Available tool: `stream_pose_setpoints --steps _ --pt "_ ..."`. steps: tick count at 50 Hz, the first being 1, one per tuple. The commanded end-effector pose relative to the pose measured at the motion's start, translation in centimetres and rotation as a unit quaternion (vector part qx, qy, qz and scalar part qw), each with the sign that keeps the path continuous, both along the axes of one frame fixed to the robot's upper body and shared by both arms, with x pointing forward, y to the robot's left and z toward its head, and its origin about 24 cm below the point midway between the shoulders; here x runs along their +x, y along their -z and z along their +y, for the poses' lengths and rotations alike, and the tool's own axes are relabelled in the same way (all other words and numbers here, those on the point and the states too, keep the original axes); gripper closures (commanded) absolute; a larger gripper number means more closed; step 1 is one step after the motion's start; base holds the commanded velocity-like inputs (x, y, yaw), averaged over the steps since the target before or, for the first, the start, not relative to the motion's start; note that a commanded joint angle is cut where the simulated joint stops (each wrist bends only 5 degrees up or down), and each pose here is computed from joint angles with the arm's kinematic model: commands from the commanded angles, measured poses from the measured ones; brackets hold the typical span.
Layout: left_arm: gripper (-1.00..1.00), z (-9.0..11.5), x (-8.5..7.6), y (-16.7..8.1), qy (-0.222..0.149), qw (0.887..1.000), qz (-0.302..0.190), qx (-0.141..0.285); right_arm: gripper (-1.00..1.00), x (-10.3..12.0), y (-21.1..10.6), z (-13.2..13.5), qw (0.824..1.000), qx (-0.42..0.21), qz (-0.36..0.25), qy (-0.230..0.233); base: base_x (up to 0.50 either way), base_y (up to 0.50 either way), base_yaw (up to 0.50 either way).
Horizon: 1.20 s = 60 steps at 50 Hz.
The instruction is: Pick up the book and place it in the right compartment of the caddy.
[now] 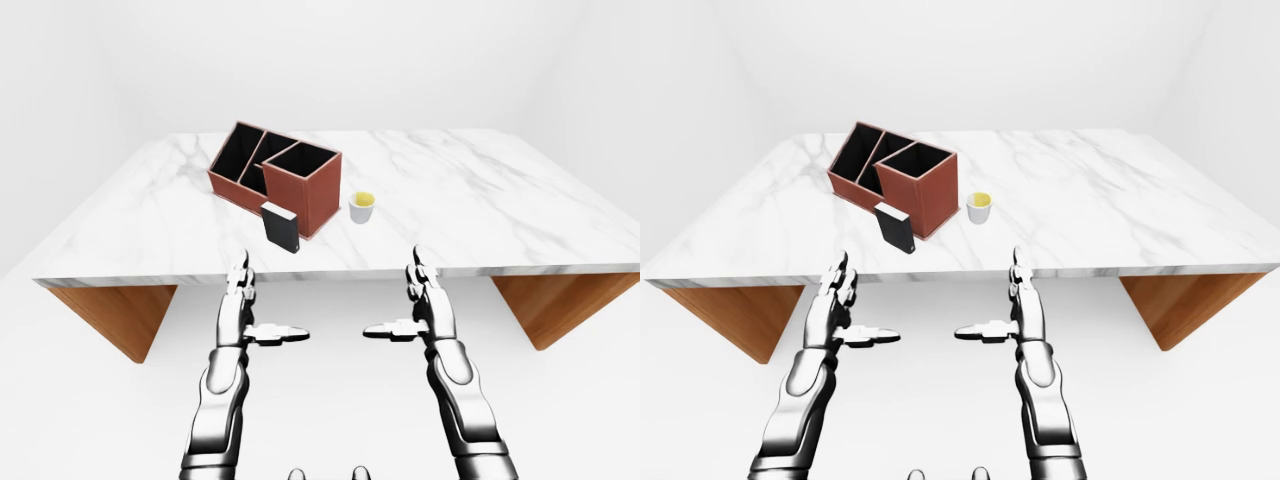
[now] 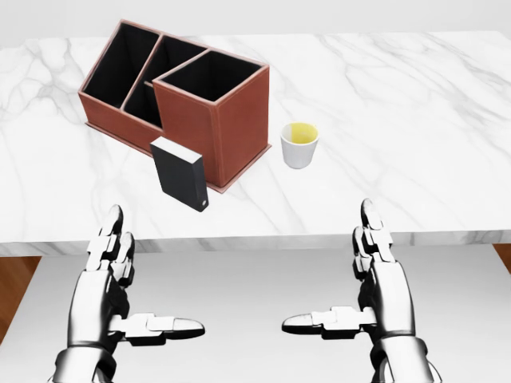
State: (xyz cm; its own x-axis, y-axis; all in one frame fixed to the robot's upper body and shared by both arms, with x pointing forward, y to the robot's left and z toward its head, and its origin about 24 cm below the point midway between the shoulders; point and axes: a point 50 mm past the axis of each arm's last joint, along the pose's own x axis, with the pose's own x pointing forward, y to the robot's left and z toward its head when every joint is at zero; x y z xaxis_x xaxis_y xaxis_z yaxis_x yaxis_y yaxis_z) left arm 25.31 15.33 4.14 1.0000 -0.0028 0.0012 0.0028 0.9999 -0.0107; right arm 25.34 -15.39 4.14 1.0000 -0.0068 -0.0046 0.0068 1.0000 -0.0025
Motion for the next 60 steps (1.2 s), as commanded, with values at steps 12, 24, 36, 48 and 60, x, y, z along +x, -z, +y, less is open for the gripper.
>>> stream_pose_setpoints --steps 12,24,36,48,60 --pt "-1.0 1.1 -0.2 -0.5 -0.006 1.0 -0.014 -0.019 -1.0 -0.4 -0.2 -1.1 1.0 -0.007 0.0 0.017 0.0 0.0 0.0" --pt "-1.0 1.2 -0.6 -1.1 -0.005 0.999 -0.025 -0.025 -1.0 -1.7 -2.7 -1.5 0.999 0.006 -0.043 0.019 0.0 0.0 0.0" --pt "-1.0 1.0 -0.8 -1.0 -0.003 0.999 -0.032 -0.02 -1.0 -5.5 -8.8 -3.4 0.984 -0.006 -0.166 0.059 0.0 0.0 0.0" --pt "-1.0 1.0 -0.7 -1.0 -0.002 0.999 -0.031 -0.021 -1.0 -10.5 -14.1 -6.2 0.952 -0.037 -0.284 0.109 0.0 0.0 0.0" --pt "-1.0 0.7 -0.8 -0.9 0.006 0.999 -0.031 -0.017 -1.0 -17.0 -17.1 -10.5 0.91 -0.059 -0.366 0.187 0.0 0.0 0.0"
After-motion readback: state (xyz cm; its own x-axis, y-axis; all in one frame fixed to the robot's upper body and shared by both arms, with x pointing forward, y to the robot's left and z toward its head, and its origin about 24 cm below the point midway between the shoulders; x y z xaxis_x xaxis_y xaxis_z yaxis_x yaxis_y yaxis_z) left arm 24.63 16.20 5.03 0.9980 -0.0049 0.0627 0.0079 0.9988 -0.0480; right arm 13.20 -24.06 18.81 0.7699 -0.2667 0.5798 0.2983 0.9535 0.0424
